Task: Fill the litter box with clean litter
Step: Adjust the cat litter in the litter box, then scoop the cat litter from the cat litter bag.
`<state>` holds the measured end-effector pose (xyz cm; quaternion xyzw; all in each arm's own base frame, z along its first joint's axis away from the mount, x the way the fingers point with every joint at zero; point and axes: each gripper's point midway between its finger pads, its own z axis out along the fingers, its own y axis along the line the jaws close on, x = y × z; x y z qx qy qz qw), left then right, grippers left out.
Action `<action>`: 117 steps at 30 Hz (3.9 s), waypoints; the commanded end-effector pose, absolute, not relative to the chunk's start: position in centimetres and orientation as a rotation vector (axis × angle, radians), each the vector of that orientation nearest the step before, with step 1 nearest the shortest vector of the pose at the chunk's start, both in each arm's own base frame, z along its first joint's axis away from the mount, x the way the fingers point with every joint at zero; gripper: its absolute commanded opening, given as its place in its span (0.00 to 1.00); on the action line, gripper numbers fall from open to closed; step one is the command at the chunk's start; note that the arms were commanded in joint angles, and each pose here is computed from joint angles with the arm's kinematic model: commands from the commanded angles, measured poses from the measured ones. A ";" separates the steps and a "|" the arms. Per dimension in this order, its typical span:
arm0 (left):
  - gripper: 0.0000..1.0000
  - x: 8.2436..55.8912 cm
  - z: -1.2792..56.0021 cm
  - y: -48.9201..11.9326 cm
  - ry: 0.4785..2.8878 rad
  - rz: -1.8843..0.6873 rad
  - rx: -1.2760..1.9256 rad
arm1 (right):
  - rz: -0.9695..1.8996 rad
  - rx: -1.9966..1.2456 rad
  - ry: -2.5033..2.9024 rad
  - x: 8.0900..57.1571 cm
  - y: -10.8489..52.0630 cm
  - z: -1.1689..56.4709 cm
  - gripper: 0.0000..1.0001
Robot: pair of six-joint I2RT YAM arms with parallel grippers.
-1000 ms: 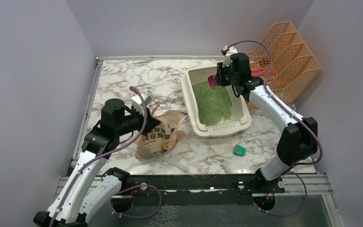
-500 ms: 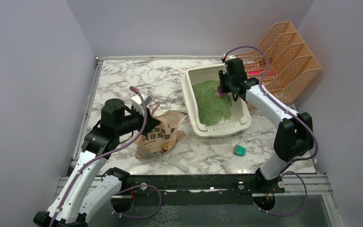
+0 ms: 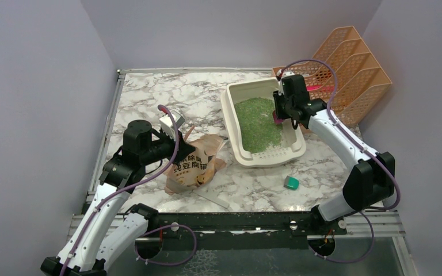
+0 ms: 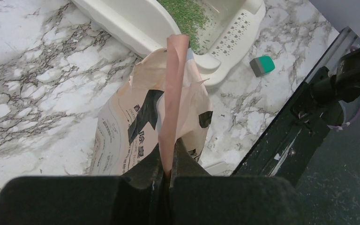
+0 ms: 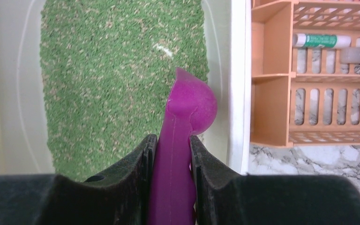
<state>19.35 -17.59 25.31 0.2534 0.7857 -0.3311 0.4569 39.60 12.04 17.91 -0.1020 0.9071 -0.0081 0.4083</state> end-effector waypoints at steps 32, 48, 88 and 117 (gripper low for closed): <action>0.00 20.0 28.5 -19.1 1.792 -0.877 0.677 | 1.046 -0.583 2.100 29.1 22.9 35.5 0.01; 0.00 19.7 28.3 -19.2 1.795 -0.896 0.682 | 1.368 -0.693 2.194 26.7 26.0 34.0 0.01; 0.00 18.5 28.3 -18.9 1.881 -0.920 0.691 | 1.164 -0.943 2.463 22.3 40.9 22.6 0.01; 0.00 18.7 26.8 -18.9 1.921 -0.919 0.672 | 1.579 -0.999 2.394 19.5 42.9 22.1 0.01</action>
